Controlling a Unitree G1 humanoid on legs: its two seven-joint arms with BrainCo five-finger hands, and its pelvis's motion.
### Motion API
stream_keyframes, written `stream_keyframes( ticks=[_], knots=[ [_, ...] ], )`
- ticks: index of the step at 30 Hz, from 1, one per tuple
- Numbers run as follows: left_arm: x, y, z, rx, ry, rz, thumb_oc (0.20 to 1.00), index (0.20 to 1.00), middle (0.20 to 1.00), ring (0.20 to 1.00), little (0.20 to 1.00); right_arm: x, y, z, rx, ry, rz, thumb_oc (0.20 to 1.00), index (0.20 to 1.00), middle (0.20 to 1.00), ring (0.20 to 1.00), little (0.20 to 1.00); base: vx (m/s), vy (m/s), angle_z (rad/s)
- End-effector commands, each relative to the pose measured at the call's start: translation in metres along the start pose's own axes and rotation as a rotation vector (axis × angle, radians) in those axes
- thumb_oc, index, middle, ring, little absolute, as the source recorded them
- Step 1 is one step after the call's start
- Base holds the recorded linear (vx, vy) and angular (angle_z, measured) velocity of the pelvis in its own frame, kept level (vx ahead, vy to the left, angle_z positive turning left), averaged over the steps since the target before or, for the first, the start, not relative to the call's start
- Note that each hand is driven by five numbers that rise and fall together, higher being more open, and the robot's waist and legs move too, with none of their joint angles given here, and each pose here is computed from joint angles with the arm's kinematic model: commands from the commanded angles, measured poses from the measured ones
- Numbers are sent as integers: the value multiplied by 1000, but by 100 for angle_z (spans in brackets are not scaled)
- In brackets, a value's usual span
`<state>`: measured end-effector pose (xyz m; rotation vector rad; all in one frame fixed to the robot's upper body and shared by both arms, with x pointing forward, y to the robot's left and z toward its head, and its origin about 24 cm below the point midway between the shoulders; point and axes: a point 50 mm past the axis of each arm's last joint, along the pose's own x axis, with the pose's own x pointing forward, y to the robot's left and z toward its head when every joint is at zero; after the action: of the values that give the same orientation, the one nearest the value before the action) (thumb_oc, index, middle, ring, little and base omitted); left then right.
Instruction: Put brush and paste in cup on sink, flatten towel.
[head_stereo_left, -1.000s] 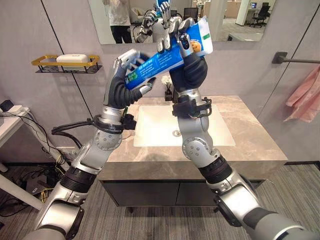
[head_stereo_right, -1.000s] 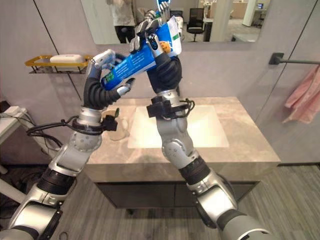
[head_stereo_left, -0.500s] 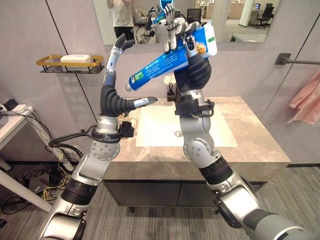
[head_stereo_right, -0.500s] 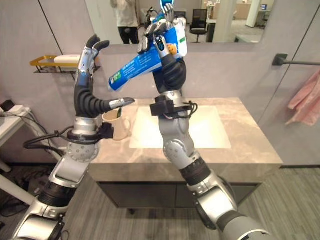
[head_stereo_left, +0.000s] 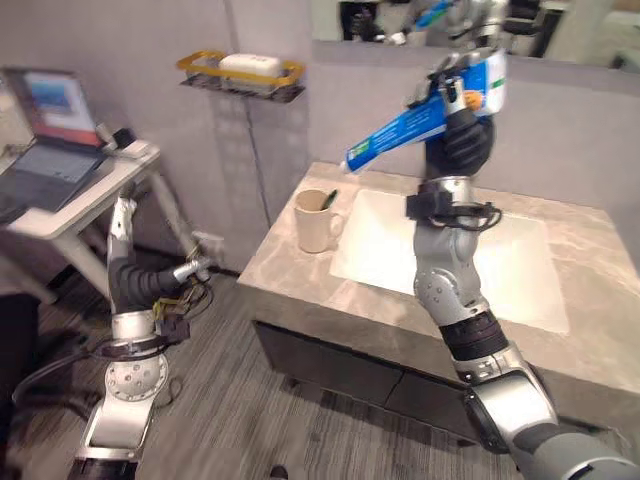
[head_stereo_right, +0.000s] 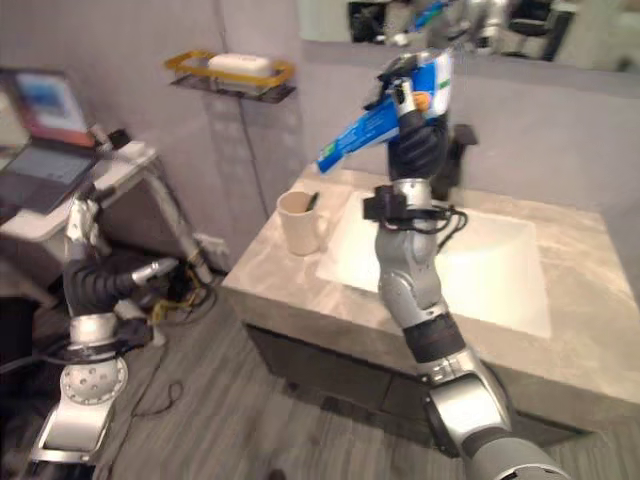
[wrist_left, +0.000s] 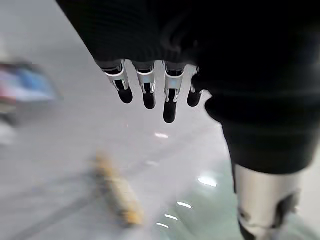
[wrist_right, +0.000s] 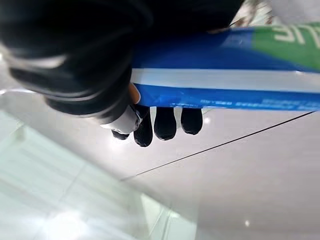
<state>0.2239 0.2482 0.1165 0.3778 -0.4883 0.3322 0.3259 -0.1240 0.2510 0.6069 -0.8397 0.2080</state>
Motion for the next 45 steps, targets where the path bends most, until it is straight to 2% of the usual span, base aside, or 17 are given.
stream_keyframes(
  ticks=[1,2,3,7,14,19,24,36,45],
  knots=[
    [12,2,8,-31,-49,-80,1000,1000,1000,1000,1000,30,17,28,-33,-152,67,200,200,200,200,200,-6,13,34],
    [12,2,8,-31,-49,-80,1000,1000,1000,1000,1000,30,17,28,-33,-152,67,200,200,200,200,200,24,14,31],
    [1,2,-18,-18,84,-100,1000,1000,1000,1000,1000,34,11,29,-63,-149,47,200,200,200,200,200,27,12,21],
    [-24,2,-59,-51,326,-109,1000,1000,1000,1000,1000,44,1,35,-137,-142,37,200,200,200,200,200,31,20,17],
    [-68,-7,-96,-119,620,-172,1000,1000,1000,1000,1000,51,4,29,-173,-81,76,200,200,200,200,200,10,32,8],
    [-80,-15,-101,-134,671,-227,1000,1000,1000,1000,1000,55,10,26,-226,-57,111,200,200,200,200,200,12,21,-1],
    [-80,-22,-99,-106,652,-271,1000,1000,1000,1000,1000,60,9,22,-246,-53,57,200,200,200,200,200,0,0,0],
    [-82,-19,-102,-60,655,-269,1000,1000,1000,1000,1000,65,21,16,-323,-35,112,200,200,200,200,200,0,0,0],
    [-79,-8,-107,-8,667,-203,1000,1000,1000,1000,1000,62,18,8,-329,4,104,200,200,200,200,200,0,0,0]
  ],
)
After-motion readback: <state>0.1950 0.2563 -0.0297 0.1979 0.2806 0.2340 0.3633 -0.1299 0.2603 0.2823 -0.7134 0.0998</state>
